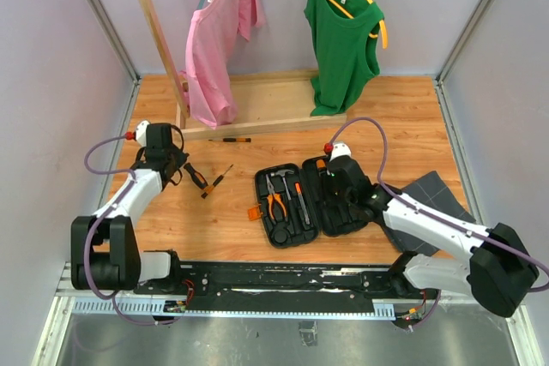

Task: Sort the tools into containers
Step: Pick up the screwdriver from the center of the board.

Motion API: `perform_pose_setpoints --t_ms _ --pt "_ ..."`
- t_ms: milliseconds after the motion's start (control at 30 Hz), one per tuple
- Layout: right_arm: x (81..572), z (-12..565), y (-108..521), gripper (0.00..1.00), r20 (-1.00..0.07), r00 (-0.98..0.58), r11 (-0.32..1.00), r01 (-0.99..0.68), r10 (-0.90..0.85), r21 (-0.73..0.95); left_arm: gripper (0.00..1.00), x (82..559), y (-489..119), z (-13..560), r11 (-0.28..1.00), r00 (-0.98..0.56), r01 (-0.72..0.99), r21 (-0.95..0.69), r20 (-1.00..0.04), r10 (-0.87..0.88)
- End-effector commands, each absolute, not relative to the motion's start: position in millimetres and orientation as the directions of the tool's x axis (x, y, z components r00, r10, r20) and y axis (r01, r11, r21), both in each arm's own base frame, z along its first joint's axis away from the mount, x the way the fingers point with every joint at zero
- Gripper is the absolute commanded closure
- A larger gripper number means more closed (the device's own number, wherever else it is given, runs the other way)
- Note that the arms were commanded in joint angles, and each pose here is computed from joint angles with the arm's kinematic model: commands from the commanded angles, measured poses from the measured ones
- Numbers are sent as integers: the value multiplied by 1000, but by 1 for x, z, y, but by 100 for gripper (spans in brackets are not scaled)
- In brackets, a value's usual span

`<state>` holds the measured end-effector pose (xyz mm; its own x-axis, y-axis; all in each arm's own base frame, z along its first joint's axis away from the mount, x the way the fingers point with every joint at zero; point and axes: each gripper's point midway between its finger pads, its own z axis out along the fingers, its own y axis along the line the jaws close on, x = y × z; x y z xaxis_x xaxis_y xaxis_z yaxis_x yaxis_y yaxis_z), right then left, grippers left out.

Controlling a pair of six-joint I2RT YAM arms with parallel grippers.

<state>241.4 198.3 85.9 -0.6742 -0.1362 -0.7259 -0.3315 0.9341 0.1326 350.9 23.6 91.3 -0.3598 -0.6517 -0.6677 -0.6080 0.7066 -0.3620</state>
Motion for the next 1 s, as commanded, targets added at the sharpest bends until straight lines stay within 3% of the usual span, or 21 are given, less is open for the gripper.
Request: perform_pose_setpoints --t_ms 0,333,633,967 --pt "246 101 203 64 -772 -629 920 -351 -93 176 99 352 3 116 747 -362 -477 -463 -671 -647" --pt "240 135 236 50 -833 -545 807 -532 -96 255 100 328 -67 160 765 -408 -232 -602 -654 -638" --pt "225 163 268 38 -849 -528 666 -635 -6 390 99 302 -129 176 652 -434 -118 -749 -552 -712" --pt "202 162 292 36 -778 -626 528 -643 55 555 99 287 -197 165 599 -548 -11 -801 -496 -673"
